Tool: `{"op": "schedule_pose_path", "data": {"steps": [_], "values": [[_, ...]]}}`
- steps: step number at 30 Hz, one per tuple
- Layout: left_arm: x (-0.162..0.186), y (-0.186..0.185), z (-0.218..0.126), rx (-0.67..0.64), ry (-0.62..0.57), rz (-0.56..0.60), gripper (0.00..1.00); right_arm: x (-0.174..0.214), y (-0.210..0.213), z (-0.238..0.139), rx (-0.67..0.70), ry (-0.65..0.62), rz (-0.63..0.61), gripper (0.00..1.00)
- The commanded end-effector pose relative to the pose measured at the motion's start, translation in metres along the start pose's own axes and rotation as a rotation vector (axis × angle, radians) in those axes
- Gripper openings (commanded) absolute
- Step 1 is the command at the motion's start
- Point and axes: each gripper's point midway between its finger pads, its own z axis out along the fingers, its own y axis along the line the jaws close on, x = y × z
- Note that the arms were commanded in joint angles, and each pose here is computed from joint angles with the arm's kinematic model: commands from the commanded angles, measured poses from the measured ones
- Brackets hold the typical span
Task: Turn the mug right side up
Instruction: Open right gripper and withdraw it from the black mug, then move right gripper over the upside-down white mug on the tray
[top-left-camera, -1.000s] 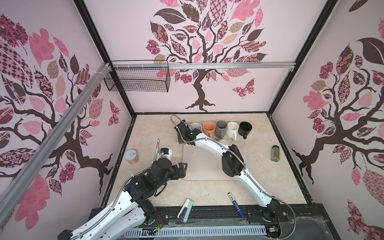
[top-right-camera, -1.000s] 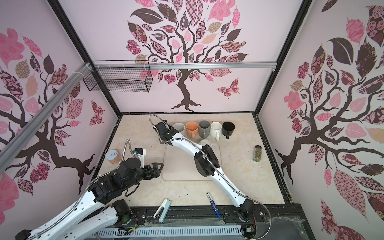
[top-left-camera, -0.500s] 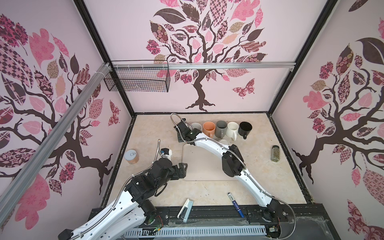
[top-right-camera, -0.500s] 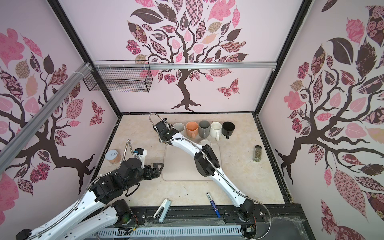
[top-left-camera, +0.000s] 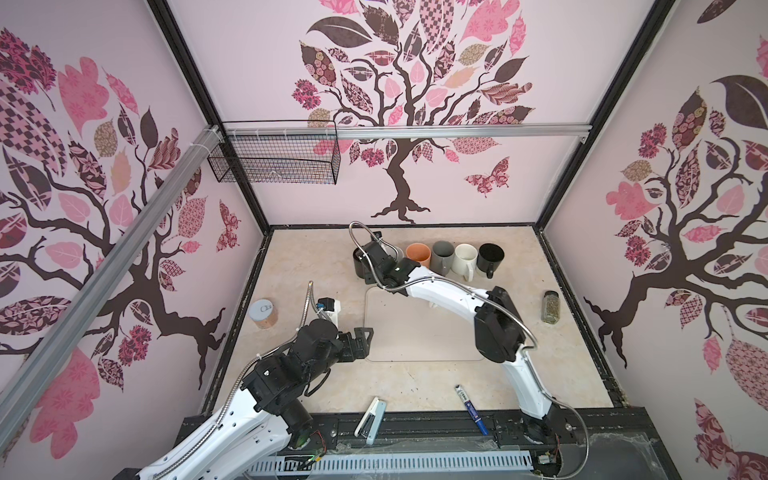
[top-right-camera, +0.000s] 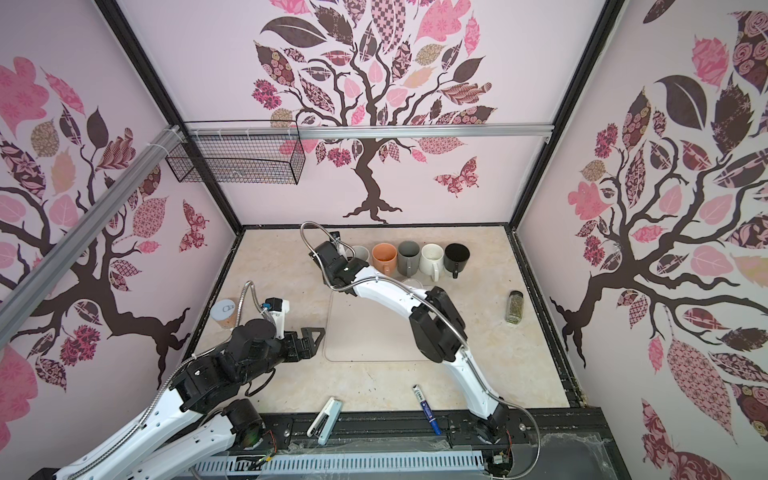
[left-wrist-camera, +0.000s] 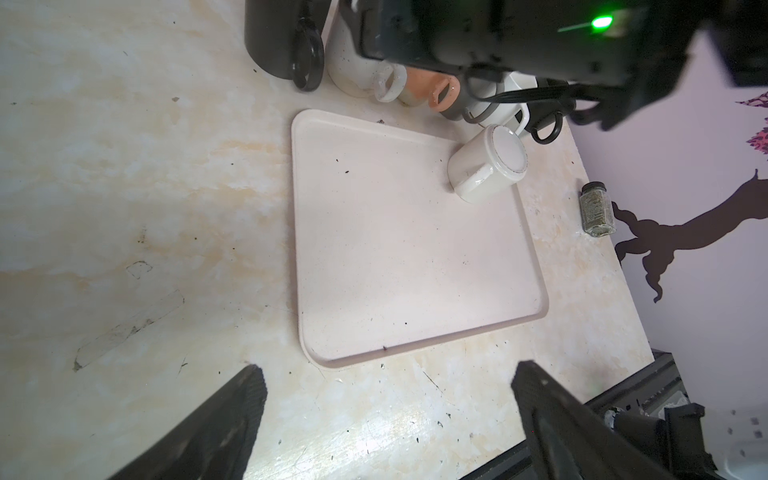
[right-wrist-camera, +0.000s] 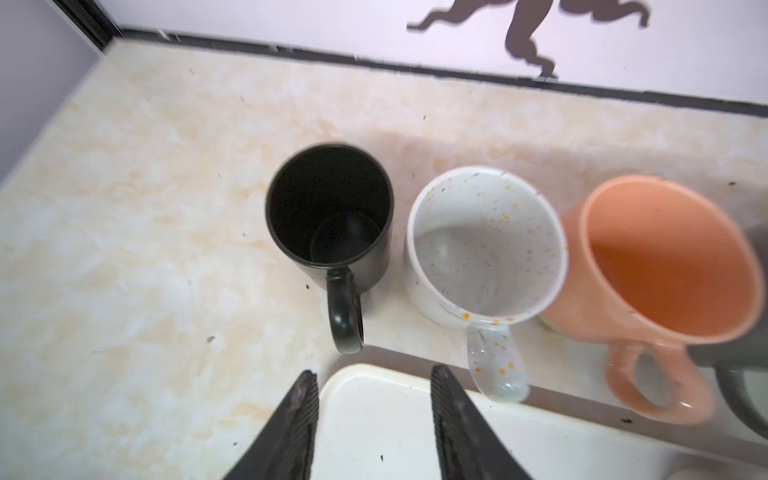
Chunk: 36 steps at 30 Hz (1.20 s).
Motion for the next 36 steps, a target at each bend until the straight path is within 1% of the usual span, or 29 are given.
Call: {"op": "schedule_pose_path", "data": {"steps": [1,8,11,14,18,20,24,27,34,36], "values": [[0.005,0.005,0.004,-0.015,0.009,0.024,0.96,-0.054,-0.012,-0.057,-0.038,-0.153,0.089,0.50],[0.007,-0.001,0.011,0.007,0.030,0.044,0.96,-0.012,-0.047,-0.091,-0.058,-0.100,0.156,0.51],[0.005,-0.007,0.011,0.043,0.016,0.045,0.96,-0.001,-0.067,-0.111,-0.047,-0.108,0.210,0.51],[0.005,-0.008,0.010,0.055,0.007,0.044,0.96,0.004,-0.090,-0.127,0.009,-0.117,0.278,0.51],[0.006,-0.005,0.011,0.052,-0.002,0.038,0.96,0.012,-0.120,-0.136,0.156,-0.108,0.367,0.50],[0.006,-0.005,0.011,0.051,-0.005,0.036,0.96,0.020,-0.131,-0.135,0.224,-0.097,0.398,0.51],[0.004,-0.007,0.011,0.051,-0.003,0.037,0.96,0.037,-0.136,-0.123,0.280,-0.056,0.437,0.51],[0.005,-0.006,0.010,0.047,0.000,0.038,0.96,0.050,-0.134,-0.111,0.288,-0.017,0.452,0.51],[0.004,-0.002,0.010,0.038,-0.019,0.031,0.96,0.082,-0.139,-0.077,0.282,0.095,0.546,0.50],[0.004,-0.002,0.010,0.037,-0.017,0.035,0.96,0.090,-0.140,-0.071,0.284,0.117,0.554,0.49]]}}
